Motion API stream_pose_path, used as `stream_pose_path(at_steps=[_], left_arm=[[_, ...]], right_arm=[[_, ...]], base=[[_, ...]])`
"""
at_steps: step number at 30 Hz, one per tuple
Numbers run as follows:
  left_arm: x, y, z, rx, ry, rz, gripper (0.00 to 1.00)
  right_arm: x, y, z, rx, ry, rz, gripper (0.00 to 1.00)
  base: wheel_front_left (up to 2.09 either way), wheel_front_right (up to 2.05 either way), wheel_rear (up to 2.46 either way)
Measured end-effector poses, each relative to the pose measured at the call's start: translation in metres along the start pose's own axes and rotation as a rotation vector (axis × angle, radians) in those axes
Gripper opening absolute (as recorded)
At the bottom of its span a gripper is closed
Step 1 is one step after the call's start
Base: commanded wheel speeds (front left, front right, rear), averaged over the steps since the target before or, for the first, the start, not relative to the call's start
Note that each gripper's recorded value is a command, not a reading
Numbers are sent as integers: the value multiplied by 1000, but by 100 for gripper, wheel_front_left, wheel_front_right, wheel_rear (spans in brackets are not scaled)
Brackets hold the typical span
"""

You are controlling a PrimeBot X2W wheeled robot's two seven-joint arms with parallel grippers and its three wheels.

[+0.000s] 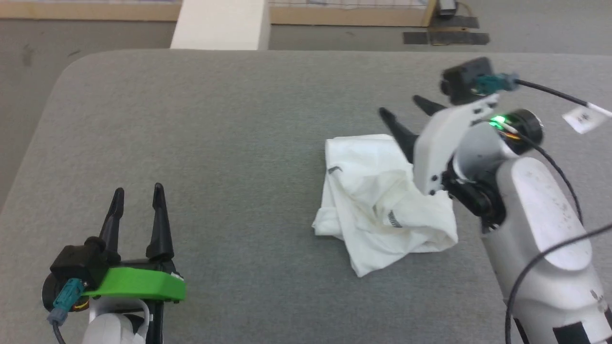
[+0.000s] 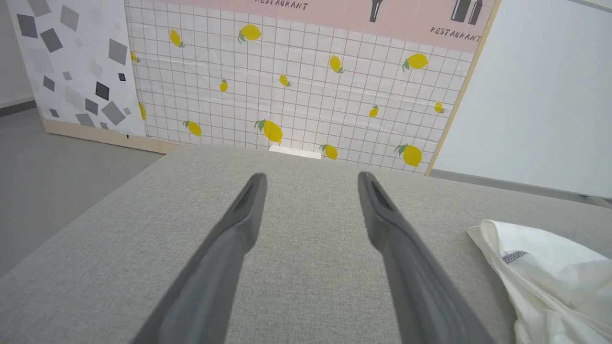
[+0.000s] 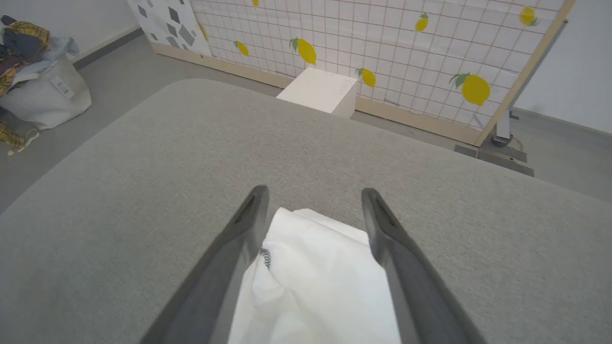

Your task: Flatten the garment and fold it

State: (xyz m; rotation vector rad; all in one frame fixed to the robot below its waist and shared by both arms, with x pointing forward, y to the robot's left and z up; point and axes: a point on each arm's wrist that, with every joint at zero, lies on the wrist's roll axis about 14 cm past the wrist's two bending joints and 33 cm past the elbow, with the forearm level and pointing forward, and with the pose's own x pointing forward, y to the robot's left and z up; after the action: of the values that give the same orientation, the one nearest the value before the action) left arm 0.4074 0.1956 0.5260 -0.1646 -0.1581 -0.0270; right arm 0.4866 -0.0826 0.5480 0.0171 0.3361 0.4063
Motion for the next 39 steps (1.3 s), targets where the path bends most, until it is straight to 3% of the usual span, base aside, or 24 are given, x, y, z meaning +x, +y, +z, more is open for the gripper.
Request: stream_pose_path(at_steps=[5, 11, 23, 30, 31, 32, 39], left_arm=[[10, -18, 0, -8, -8, -49, 100], [17, -31, -11, -24, 11, -82, 100], [17, -13, -37, -16, 80, -33, 100], [15, -2, -45, -9, 104, -3, 100], [15, 0, -45, -9, 104, 1, 100], [14, 1, -45, -8, 104, 4, 100], [11, 4, -41, -7, 99, 13, 100]], right_arm=[[-32, -53, -31, 45, 47, -174, 100], [-51, -83, -90, 99, 219, -288, 100], [-19, -64, -166, 111, 494, -230, 100], [-2, -59, -180, 86, 559, -206, 100], [0, -59, -180, 88, 566, -205, 34], [2, -59, -180, 87, 567, -204, 2], [7, -58, -171, 19, 565, -186, 0]], base=[[0, 0, 0], [0, 0, 0], [0, 0, 0], [0, 0, 0], [0, 0, 0], [0, 0, 0], [0, 0, 0]])
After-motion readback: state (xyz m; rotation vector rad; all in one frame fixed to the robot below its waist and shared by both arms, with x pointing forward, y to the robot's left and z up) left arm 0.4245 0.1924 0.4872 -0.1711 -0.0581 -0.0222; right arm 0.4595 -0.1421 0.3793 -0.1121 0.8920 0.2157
